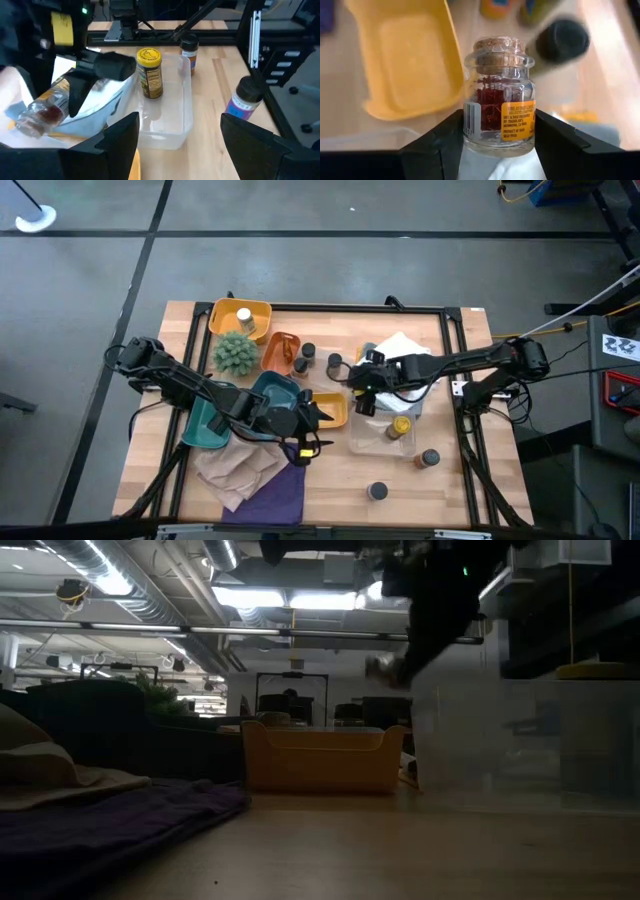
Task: Sort spices by type
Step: Put the left brown seasoning bottle into the bottom yellow bin
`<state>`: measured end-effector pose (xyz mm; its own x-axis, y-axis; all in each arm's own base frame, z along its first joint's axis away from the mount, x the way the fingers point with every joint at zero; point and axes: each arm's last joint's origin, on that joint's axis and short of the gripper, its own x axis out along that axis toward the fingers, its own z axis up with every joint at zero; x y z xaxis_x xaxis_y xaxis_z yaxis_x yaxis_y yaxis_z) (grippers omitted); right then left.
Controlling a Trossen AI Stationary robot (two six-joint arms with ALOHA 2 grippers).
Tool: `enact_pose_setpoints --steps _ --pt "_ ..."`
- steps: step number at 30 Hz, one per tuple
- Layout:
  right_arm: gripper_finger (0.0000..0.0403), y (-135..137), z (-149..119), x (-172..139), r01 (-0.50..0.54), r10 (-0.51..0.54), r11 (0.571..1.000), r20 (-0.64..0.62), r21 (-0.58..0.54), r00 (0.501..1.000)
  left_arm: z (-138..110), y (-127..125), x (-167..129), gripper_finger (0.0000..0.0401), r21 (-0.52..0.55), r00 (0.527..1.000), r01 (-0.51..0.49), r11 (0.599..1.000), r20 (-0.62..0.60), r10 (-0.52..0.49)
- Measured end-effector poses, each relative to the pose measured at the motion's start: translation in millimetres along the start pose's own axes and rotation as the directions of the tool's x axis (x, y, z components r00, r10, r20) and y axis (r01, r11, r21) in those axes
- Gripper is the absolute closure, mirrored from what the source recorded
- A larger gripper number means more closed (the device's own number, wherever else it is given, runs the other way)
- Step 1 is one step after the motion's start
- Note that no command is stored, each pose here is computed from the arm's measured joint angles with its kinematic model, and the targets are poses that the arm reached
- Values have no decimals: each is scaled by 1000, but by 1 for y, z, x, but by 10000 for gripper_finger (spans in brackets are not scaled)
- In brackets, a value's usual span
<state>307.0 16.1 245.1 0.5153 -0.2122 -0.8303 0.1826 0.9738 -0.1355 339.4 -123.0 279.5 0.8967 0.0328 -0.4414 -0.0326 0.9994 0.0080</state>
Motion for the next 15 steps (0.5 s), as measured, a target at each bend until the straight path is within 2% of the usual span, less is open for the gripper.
enact_pose_setpoints --steps 7,15 --pt "202 26 16 -21 -17 28 996 123 -93 992 4 6 -10 138 66 1000 -25 998 -12 26" --pt "202 60 20 -34 -57 100 983 251 -174 963 4 11 -11 138 137 997 -68 988 -16 71"
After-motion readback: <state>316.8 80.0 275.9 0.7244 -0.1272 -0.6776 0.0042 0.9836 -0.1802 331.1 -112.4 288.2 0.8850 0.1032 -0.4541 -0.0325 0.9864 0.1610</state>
